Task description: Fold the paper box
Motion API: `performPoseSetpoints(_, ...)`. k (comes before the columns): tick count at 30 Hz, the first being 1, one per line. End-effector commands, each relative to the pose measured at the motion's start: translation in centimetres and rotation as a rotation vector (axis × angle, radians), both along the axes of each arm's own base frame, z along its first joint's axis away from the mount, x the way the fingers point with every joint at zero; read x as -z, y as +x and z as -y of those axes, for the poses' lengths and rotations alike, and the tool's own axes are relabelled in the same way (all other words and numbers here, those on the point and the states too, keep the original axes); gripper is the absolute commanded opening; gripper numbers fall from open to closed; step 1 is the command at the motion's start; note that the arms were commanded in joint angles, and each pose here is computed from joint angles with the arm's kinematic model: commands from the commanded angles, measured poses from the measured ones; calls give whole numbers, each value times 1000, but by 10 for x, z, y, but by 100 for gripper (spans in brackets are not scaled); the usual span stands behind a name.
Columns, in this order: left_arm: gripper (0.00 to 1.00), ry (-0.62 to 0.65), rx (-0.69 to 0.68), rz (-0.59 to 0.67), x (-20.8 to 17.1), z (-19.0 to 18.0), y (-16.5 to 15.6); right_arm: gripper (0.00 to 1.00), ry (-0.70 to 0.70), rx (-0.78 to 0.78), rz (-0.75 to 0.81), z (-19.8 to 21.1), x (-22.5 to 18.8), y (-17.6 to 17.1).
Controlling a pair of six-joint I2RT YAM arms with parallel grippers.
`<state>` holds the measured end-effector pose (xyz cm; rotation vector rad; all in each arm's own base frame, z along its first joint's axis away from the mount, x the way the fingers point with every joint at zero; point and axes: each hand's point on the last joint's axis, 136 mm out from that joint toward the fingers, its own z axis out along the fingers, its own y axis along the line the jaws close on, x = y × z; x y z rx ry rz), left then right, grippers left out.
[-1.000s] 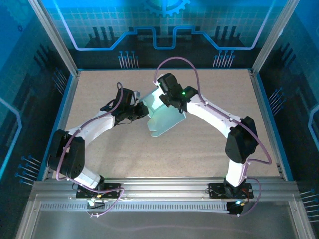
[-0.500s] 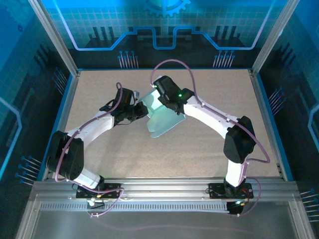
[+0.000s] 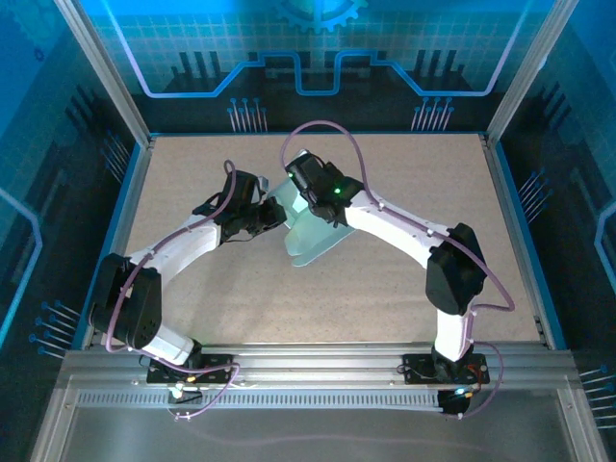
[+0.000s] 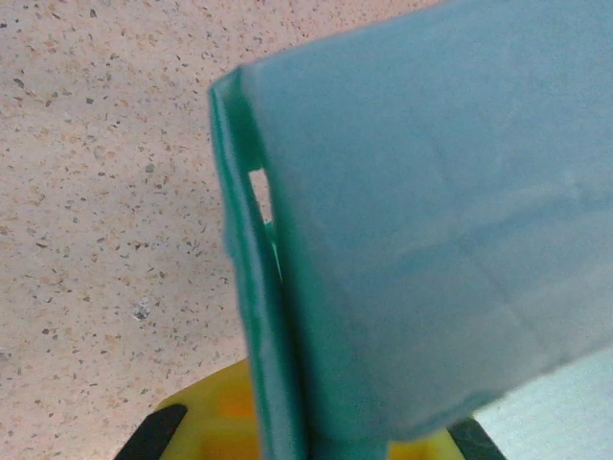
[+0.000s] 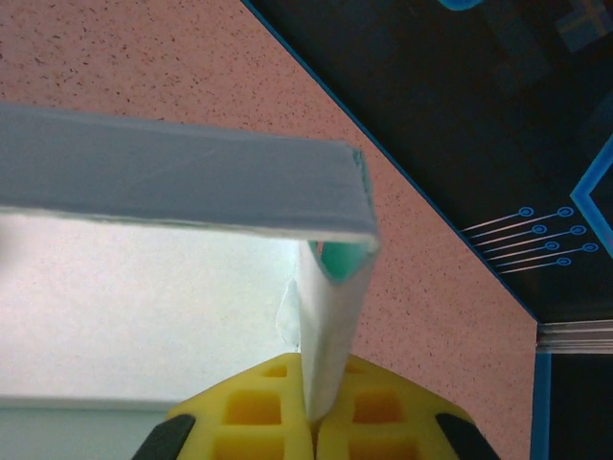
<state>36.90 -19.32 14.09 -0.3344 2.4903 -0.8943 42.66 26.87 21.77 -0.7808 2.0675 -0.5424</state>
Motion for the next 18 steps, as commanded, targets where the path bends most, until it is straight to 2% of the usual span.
performPoseSetpoints(1,0,-92,57,164,-59,21,11,0,-70,-38,-56,-8,27,-10)
performPoseSetpoints(2,0,-93,52,164,-59,20,12,3,-63,-36,-55,-8,26,-10)
performPoseSetpoints(5,0,-91,40,155,-58,19,12,24,-7,-50,-65,-11,23,-13)
performPoseSetpoints(13,0,-65,0,120,-49,13,13,67,306,-121,-125,-10,-6,-28)
performPoseSetpoints(16,0,-62,-6,107,-46,13,14,80,402,-188,-141,-10,-18,-36)
performPoseSetpoints(18,0,-62,-10,101,-45,14,15,84,435,-208,-135,-7,-26,-40)
